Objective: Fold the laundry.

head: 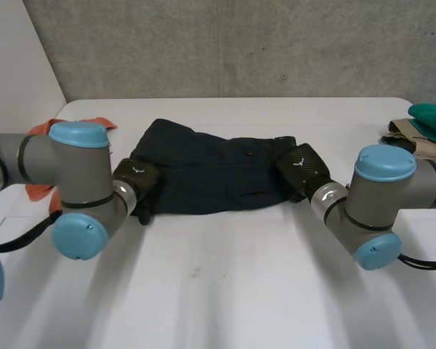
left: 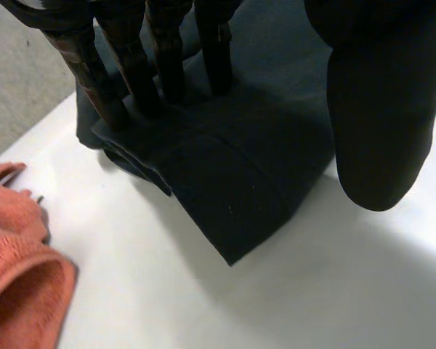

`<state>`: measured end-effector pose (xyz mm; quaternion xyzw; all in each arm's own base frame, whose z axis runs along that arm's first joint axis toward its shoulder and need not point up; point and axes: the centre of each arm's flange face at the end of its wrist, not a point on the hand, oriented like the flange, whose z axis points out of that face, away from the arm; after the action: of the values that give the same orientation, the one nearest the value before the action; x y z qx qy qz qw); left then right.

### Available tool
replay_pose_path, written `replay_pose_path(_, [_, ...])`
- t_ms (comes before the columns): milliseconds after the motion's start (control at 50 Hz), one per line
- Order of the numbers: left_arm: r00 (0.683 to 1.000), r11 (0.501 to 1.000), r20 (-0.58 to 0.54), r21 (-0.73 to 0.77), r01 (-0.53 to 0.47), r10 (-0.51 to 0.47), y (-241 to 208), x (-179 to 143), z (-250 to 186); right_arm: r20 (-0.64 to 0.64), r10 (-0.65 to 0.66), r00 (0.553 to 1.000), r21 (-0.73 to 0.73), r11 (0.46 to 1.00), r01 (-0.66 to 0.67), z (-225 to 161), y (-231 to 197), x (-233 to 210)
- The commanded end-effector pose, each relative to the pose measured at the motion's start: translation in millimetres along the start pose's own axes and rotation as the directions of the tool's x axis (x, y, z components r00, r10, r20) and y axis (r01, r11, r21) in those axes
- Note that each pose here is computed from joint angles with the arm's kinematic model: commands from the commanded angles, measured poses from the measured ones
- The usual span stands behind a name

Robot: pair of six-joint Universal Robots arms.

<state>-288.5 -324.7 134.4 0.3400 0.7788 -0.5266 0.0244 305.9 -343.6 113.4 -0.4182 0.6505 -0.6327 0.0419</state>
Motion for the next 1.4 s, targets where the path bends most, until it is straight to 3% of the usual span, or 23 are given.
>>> replay_pose_path(20, [0.994,0.994,0.053,0.051,-0.095,0.092,-2.6,4.0,16.3,-0.044,-0.041,0.998,0.064,0.997,0.044,10.7,-2.3,-0.2])
replay_pose_path(160, [0.985,0.980,0.116,0.137,-0.142,0.127,-17.8,-0.8,16.1,-0.085,-0.017,0.996,0.095,0.995,0.025,3.4,-30.8,13.7])
replay_pose_path(260, [0.983,0.964,0.152,0.229,-0.137,0.104,-52.4,-19.2,-9.7,-0.124,0.038,0.991,0.139,0.990,-0.021,-13.4,-71.3,38.8])
replay_pose_path(340, [0.983,0.926,0.179,0.362,-0.113,0.050,-99.4,-44.4,-54.8,-0.153,0.078,0.985,0.173,0.984,-0.051,-32.5,-107.7,62.3])
replay_pose_path(440, [0.983,0.827,0.181,0.557,-0.070,-0.039,-165.9,-81.6,-141.4,-0.224,0.140,0.964,0.258,0.963,-0.080,-70.7,-171.1,106.1])
replay_pose_path(560, [0.990,0.791,0.098,0.611,0.021,-0.102,-192.5,-96.2,-192.7,-0.235,0.201,0.951,0.332,0.936,-0.117,-98.4,-216.7,130.8])
replay_pose_path(660, [0.989,0.807,0.042,0.583,0.088,-0.139,-195.0,-95.5,-188.9,-0.236,0.211,0.949,0.327,0.937,-0.127,-100.6,-225.6,137.0])
replay_pose_path(800, [0.987,0.858,0.063,0.504,0.097,-0.149,-182.7,-91.5,-124.7,-0.211,0.200,0.957,0.203,0.967,-0.157,-66.3,-185.4,126.1])
replay_pose_path(880, [0.988,0.850,0.047,0.518,0.100,-0.145,-186.9,-84.9,-97.5,-0.216,0.174,0.961,0.186,0.973,-0.134,-43.1,-168.5,118.0])
replay_pose_path(960, [0.983,0.747,0.068,0.660,0.083,-0.169,-219.5,-95.9,-91.5,-0.315,0.159,0.936,0.318,0.947,-0.053,-17.6,-179.5,127.7])
replay_pose_path(980, [0.976,0.667,0.081,0.741,0.077,-0.203,-238.8,-104.9,-98.4,-0.370,0.169,0.913,0.402,0.915,-0.006,-11.7,-191.9,137.1])
replay_pose_path(1020, [0.965,0.574,0.094,0.816,0.065,-0.243,-259.3,-116.2,-113.1,-0.427,0.196,0.883,0.501,0.864,0.050,-11.5,-210.3,149.3])
replay_pose_path(1040, [0.959,0.529,0.094,0.846,0.064,-0.267,-267.6,-121.4,-120.5,-0.448,0.216,0.867,0.550,0.832,0.077,-13.0,-220.6,154.5])
replay_pose_path(1060, [0.944,0.453,0.095,0.889,0.061,-0.315,-280.1,-131.9,-133.7,-0.478,0.259,0.839,0.637,0.760,0.129,-17.9,-238.2,164.5])
replay_pose_path(1100, [0.931,0.406,0.097,0.912,0.058,-0.351,-287.4,-138.6,-144.5,-0.486,0.295,0.823,0.698,0.697,0.162,-24.6,-251.8,171.3])
replay_pose_path(1120, [0.922,0.391,0.097,0.918,0.063,-0.375,-289.3,-141.9,-150.0,-0.478,0.328,0.815,0.753,0.630,0.189,-32.2,-265.5,174.7])
replay_pose_path(1160, [0.916,0.398,0.100,0.915,0.069,-0.388,-287.9,-142.9,-151.7,-0.465,0.346,0.815,0.789,0.578,0.205,-36.9,-273.9,175.1])
replay_pose_path(1220, [0.918,0.450,0.101,0.888,0.091,-0.384,-277.4,-138.8,-143.3,-0.449,0.341,0.826,0.791,0.582,0.189,-36.7,-274.3,172.5])
replay_pose_path(1400, [0.942,0.679,0.078,0.712,0.177,-0.327,-206.3,-109.2,-109.8,-0.395,0.285,0.873,0.615,0.788,0.022,-9.9,-207.7,143.4])
